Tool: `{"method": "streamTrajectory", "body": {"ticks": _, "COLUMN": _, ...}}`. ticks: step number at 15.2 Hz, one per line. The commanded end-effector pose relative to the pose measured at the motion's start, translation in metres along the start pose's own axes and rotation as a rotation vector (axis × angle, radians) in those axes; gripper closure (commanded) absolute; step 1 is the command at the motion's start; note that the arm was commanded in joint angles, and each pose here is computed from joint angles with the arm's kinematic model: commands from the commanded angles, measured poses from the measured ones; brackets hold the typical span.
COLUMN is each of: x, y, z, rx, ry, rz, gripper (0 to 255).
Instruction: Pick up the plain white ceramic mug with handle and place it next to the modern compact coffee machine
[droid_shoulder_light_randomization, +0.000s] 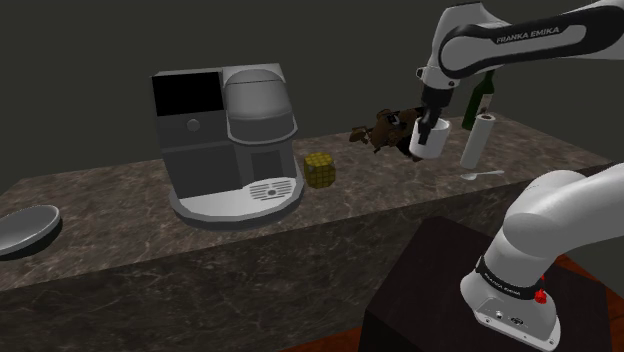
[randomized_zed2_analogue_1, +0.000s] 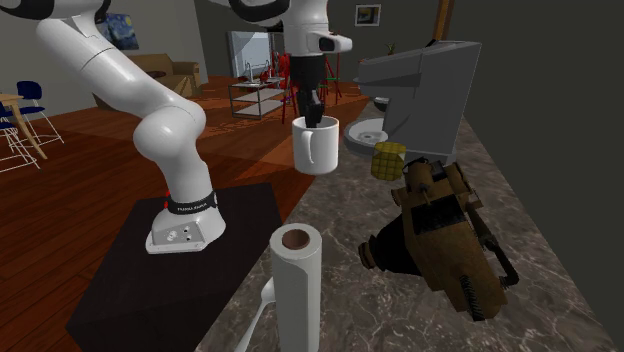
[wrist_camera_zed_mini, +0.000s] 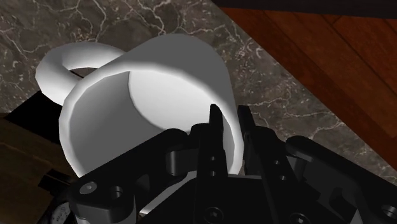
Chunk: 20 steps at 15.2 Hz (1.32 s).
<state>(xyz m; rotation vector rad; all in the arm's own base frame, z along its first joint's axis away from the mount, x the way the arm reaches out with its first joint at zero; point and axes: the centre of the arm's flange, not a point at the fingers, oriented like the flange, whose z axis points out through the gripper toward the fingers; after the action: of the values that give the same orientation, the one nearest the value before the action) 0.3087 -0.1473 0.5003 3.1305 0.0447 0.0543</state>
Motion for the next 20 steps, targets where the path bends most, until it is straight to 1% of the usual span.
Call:
{"method": "streamTrajectory", "body": {"ticks": 1, "x": 0.001, "y": 0.000, "z": -0.012, "rx": 0.000, "ry": 0.000, "rz": 0.000, "gripper": 255}}
{"method": "streamTrajectory", "body": {"ticks": 20, "x": 0.004, "y": 0.001, "z": -0.112, "rx": 0.000, "ry": 0.000, "rz": 0.000, "gripper": 255}}
